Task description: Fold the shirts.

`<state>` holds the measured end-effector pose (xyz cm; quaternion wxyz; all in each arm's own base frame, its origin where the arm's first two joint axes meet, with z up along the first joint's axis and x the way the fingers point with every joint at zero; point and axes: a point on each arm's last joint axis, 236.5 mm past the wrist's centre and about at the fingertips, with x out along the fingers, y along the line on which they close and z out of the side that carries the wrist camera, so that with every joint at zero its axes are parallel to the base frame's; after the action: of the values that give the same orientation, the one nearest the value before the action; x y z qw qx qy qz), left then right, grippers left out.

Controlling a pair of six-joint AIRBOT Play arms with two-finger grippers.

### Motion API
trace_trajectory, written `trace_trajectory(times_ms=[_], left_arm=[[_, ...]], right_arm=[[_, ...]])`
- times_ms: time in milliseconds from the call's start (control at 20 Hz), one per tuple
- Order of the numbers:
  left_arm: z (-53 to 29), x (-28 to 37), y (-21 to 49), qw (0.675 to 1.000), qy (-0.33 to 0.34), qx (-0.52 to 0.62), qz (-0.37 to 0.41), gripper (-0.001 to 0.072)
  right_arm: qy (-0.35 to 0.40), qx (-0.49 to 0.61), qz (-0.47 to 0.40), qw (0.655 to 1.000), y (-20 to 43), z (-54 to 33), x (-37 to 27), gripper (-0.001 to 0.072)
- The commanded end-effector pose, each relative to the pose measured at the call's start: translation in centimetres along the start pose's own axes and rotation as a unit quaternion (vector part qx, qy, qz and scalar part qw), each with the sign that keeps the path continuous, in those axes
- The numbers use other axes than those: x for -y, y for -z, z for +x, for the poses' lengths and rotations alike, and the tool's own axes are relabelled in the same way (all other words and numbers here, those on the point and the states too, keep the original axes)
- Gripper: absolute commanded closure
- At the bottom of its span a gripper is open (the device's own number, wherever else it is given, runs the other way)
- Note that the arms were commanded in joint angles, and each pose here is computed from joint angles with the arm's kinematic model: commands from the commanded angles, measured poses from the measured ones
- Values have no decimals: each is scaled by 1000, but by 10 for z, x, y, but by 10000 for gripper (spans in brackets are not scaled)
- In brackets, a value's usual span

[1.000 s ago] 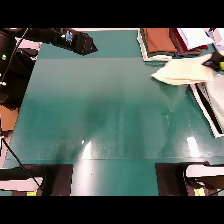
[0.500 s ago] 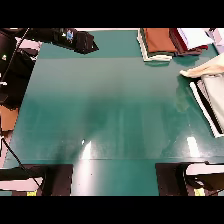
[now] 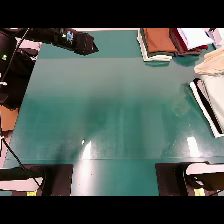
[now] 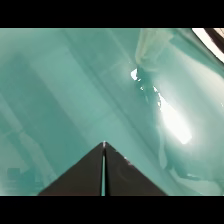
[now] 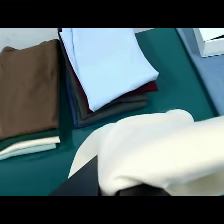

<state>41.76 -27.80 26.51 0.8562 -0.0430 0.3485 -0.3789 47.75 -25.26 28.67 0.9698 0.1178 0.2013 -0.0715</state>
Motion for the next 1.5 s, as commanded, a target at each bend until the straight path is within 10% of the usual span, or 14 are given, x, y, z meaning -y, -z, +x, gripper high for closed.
trace_trajectory(times_ms=[0,550,850,950,1450], left_arm=[[0,0,2,1000,0,-4,3,684],[0,0,4,1000,1,-8,19,684],[0,0,3,1000,1,-7,23,684],[0,1,3,1000,2,-7,22,684],[0,0,1,1000,0,-1,22,683]], right_arm=[[12,-29,-19,999,19,-23,14,692],[150,-219,74,961,206,-133,109,660],[181,-261,160,935,279,-167,130,142],[184,-231,175,939,260,-168,131,115],[-178,-148,-15,973,146,-59,-165,120]])
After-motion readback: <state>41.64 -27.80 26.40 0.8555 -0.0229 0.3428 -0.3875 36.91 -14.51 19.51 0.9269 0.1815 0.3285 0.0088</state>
